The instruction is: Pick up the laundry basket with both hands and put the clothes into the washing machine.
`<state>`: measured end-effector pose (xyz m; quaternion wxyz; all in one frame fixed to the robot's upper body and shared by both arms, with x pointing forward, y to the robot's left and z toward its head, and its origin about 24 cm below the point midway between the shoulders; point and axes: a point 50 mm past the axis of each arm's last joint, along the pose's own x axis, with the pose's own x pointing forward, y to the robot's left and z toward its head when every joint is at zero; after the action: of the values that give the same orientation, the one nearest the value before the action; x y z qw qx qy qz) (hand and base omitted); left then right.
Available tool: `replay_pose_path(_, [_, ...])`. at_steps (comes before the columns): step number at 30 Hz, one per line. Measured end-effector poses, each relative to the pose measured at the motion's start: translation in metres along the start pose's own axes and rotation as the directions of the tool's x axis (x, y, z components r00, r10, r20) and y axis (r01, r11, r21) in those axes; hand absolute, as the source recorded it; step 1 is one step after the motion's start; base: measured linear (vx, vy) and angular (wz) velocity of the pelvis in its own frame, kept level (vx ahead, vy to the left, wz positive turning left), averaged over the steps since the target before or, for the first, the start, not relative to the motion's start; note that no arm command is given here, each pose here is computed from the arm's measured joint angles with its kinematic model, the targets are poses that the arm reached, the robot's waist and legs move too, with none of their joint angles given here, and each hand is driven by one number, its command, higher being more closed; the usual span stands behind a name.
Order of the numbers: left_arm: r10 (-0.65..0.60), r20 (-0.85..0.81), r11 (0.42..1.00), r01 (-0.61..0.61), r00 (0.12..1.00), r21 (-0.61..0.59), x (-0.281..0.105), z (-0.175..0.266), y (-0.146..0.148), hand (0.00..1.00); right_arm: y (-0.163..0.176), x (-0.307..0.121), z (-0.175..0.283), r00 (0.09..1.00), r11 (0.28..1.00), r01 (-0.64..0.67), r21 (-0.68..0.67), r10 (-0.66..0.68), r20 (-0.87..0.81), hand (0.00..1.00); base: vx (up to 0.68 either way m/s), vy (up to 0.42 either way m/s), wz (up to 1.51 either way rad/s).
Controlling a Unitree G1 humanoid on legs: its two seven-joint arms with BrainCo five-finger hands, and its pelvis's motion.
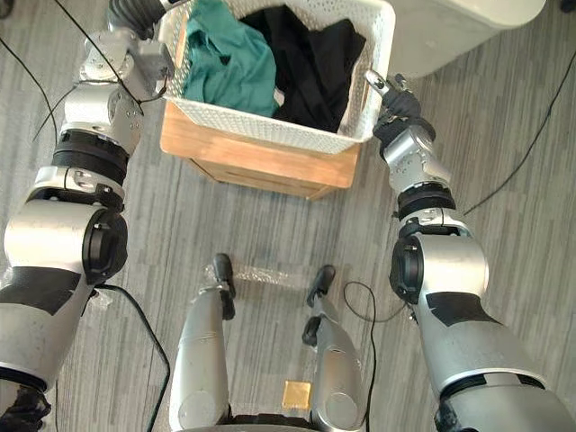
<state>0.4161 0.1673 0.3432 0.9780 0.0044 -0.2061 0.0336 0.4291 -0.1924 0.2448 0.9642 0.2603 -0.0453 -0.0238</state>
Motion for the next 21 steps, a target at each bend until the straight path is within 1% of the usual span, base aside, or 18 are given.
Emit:
replay_pose_path(1, [-0.005, 0.009, 1.000, 0.005, 1.000, -0.001, 0.001, 0.004, -0.002, 0.00, 0.006, 0.000, 0.001, 1.000, 0.999, -0.028, -0.027, 0.028, -0.001, 0.00, -0.02, -0.069, -0.15])
replay_pose_path(4, [-0.037, 0.030, 0.999, 0.037, 0.999, 0.013, 0.003, 0.015, -0.008, 0.00, 0.016, 0.001, 0.007, 0.999, 0.997, -0.052, -0.055, 0.052, 0.004, 0.00, 0.00, -0.059, -0.09])
replay_pose_path(7, [-0.055, 0.032, 0.992, 0.051, 0.998, 0.111, 0.004, 0.024, -0.012, 0.00, 0.026, 0.002, 0.009, 0.996, 0.990, -0.088, -0.106, 0.088, -0.005, 0.00, 0.02, -0.039, -0.07])
replay_pose_path(10, [-0.036, 0.003, 0.988, 0.035, 0.999, 0.148, 0.005, 0.022, -0.005, 0.00, 0.035, 0.002, 0.011, 0.993, 0.978, -0.120, -0.169, 0.121, -0.009, 0.00, 0.03, -0.034, -0.13])
replay_pose_path(12, [-0.018, -0.005, 0.989, 0.019, 1.000, 0.147, 0.005, 0.022, -0.001, 0.00, 0.040, 0.002, 0.014, 0.991, 0.974, -0.133, -0.185, 0.135, -0.003, 0.00, 0.02, -0.045, -0.17])
replay_pose_path(17, [-0.005, -0.025, 0.995, 0.008, 1.000, 0.098, 0.005, 0.020, 0.003, 0.00, 0.046, 0.002, 0.018, 0.989, 0.969, -0.141, -0.204, 0.145, 0.004, 0.00, 0.01, -0.047, -0.10])
replay_pose_path(19, [-0.021, -0.033, 0.995, 0.024, 0.999, 0.095, 0.005, 0.019, 0.003, 0.00, 0.050, 0.002, 0.018, 0.989, 0.954, -0.148, -0.259, 0.149, -0.015, 0.00, 0.01, -0.047, -0.09])
replay_pose_path(21, [-0.022, -0.037, 0.995, 0.025, 0.999, 0.099, 0.005, 0.018, 0.003, 0.00, 0.050, 0.002, 0.017, 0.989, 0.952, -0.149, -0.269, 0.150, -0.020, 0.00, 0.00, -0.035, -0.09])
